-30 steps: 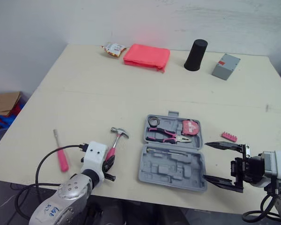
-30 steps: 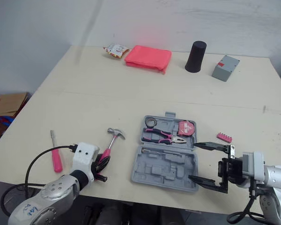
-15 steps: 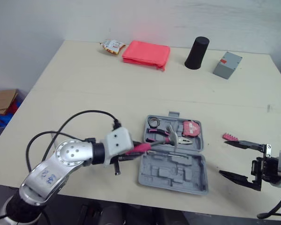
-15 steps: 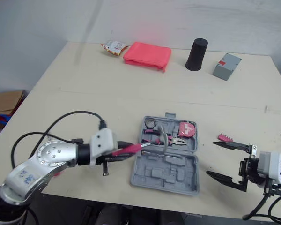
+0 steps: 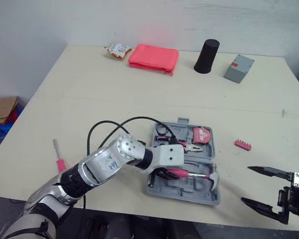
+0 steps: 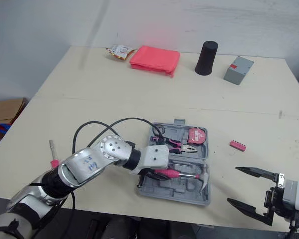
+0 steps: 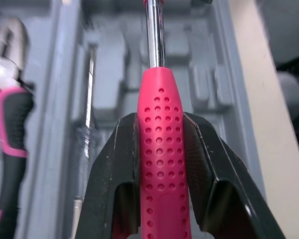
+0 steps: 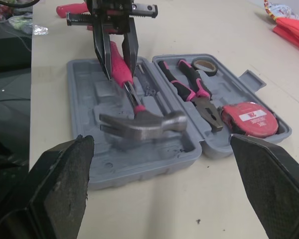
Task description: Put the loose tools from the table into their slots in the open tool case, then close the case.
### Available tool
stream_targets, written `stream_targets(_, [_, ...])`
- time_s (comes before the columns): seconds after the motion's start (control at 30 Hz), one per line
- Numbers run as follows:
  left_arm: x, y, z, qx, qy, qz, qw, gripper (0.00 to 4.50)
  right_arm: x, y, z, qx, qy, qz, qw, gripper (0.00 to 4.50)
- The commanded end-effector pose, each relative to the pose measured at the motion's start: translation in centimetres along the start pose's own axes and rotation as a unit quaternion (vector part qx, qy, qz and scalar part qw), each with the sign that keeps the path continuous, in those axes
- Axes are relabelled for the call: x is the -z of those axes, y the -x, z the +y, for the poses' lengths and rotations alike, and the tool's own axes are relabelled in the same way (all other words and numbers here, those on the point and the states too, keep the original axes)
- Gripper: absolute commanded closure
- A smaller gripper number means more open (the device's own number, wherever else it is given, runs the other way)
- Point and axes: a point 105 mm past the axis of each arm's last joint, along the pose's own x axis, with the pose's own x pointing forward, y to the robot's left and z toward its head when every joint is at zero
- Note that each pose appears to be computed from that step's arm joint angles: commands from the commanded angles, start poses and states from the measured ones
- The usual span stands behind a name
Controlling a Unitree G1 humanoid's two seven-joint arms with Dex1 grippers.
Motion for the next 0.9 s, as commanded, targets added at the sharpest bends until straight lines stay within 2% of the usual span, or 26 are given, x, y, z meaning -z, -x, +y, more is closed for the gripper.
stream_targets(0.03, [-1.0,-0.1,0.1,-0.013,-0.032,0.010,0.999,3.93,-1.1,0.5,-0.3,0.016,0.024,-0.009,1.000,0.00])
stream_targets(0.2, [-0.6,-0.4,0.9,-0.034,-0.029,0.038,0.998,3.93,-0.9,0.2,-0.2,0.021,0.022,-0.011,0.999,0.00])
stream_targets(0.5, [-1.2,-0.1,2.2,-0.058,-0.018,0.032,0.998,3.93,-0.8,-0.1,-0.2,0.020,0.020,-0.016,0.999,0.00])
stream_targets(0.83, [0.2,-0.8,2.3,-0.064,-0.040,0.063,0.995,3.93,-0.7,-0.4,-0.4,0.022,0.020,-0.020,0.999,0.00])
stream_targets(0.9, [-0.3,-0.7,2.5,-0.068,-0.044,0.050,0.995,3.93,-0.6,-0.4,-0.3,0.023,0.020,-0.020,0.999,0.00])
